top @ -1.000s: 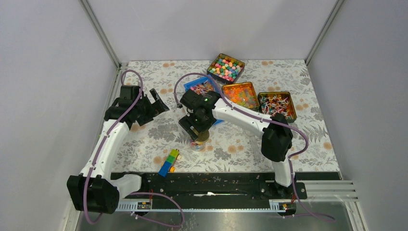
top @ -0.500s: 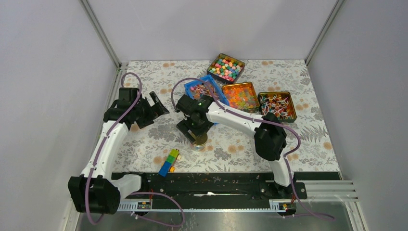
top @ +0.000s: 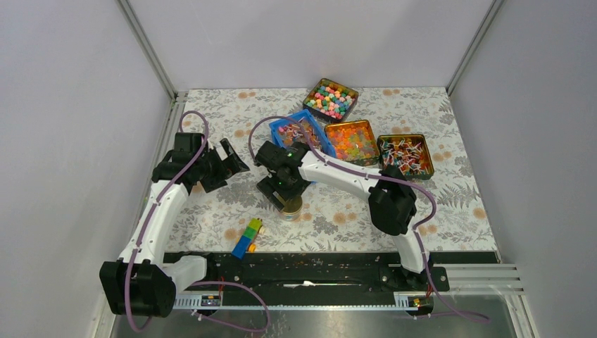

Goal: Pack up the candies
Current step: Close the bottle lid on the packing bottle.

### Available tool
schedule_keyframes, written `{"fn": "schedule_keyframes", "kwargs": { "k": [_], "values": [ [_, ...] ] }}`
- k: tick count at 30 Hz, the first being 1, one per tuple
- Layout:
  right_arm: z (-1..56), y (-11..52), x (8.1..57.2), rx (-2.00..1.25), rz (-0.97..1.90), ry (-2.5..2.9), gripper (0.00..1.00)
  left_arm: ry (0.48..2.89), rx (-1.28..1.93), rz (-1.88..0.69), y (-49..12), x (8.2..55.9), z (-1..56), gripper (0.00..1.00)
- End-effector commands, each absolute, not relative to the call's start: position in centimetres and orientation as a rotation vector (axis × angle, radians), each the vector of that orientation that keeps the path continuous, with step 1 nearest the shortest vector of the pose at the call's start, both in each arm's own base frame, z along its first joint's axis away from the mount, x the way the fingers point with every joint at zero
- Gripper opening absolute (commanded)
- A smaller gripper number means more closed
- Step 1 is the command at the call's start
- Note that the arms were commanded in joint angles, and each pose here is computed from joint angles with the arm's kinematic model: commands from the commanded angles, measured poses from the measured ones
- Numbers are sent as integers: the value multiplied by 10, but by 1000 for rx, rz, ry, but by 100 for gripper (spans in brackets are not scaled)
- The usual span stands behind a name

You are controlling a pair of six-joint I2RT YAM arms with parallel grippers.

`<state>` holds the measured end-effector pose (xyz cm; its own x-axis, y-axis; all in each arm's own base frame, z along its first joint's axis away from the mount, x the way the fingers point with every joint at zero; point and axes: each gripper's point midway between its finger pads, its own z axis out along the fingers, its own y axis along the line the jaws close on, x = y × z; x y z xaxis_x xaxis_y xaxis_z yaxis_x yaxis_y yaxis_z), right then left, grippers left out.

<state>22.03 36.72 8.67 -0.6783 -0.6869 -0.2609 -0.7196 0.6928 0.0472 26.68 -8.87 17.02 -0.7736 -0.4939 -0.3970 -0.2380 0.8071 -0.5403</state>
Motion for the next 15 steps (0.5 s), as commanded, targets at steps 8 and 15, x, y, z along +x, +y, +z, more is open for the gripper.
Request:
{"fn": "schedule_keyframes", "kwargs": {
  "k": [8, 15],
  "values": [
    [76, 373, 222, -1136, 170, 2677, 74, 2410, -516, -686, -92, 268, 180, 98],
    [72, 375, 221, -1139, 150, 2675, 75, 2418, -522, -689, -93, 267, 178, 98]
  ]
}}
